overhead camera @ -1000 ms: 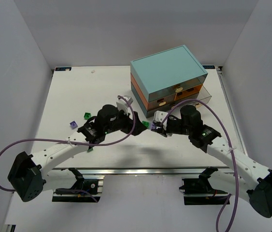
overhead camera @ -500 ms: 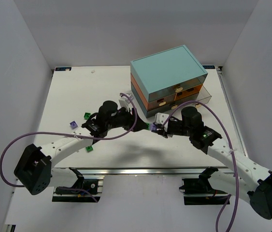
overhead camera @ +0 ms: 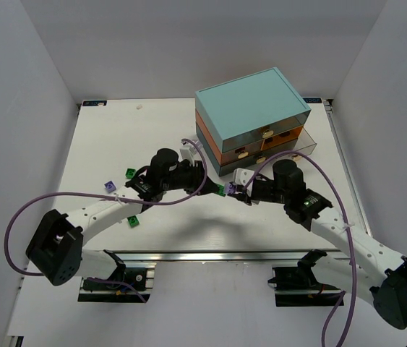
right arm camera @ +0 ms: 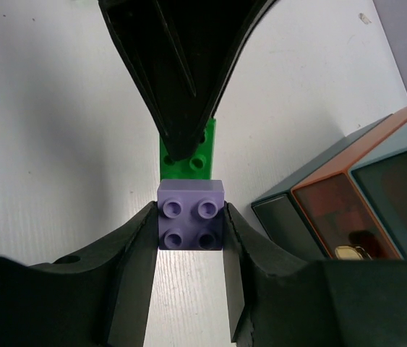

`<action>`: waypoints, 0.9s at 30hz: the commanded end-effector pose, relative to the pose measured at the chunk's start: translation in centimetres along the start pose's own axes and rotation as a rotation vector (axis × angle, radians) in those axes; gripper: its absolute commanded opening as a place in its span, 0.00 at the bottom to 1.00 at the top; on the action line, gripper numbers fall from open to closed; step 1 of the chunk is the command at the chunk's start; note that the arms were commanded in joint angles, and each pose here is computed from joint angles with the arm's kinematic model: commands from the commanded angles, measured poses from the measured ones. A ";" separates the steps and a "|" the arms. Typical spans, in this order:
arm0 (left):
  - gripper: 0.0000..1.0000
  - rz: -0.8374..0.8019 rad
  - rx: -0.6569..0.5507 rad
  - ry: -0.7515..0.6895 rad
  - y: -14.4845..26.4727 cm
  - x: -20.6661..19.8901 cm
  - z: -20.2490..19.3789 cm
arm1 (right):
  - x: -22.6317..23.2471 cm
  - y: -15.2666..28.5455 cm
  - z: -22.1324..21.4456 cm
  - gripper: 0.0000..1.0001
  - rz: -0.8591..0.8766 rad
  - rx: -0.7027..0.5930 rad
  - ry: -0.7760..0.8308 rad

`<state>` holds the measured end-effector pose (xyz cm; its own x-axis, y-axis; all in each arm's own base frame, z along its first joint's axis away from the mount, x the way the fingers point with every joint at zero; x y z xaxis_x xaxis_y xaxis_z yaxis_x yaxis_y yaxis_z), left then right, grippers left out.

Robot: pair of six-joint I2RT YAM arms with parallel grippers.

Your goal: Sort the legos into containers by color

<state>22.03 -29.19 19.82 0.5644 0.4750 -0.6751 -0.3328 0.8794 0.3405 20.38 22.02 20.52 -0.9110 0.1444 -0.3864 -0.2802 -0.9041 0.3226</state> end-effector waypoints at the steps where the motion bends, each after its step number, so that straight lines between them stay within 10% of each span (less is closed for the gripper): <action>1: 0.00 0.061 -0.054 -0.018 1.0 0.2 2.0 | -1.7 1.0 1.6 0.00 -0.082 -0.048 0.044; 12: 0.00 0.555 0.055 0.061 4.6 9.2 -1.5 | -10.1 6.9 1.2 0.00 -0.594 0.145 -0.016; 22: 0.00 0.678 0.183 0.072 4.1 12.4 -3.5 | -15.1 9.4 -3.2 0.00 -0.869 0.384 -0.052; 27: 0.15 0.692 0.222 0.081 3.9 13.0 -4.3 | -16.7 9.1 -4.6 0.00 -0.891 0.449 -0.058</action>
<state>24.66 -20.03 9.26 0.2115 0.9203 -0.3292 -0.4244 0.3899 0.8172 32.57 10.21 22.16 -0.4489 0.6894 -0.5685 -0.8898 -0.2864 0.3553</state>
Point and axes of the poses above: each gripper's point midway between its finger pads, its own y axis back along the fingers, its own x axis along the line the jaws close on, z = x × y, the point moved 4 cm from there along y, back along the fingers
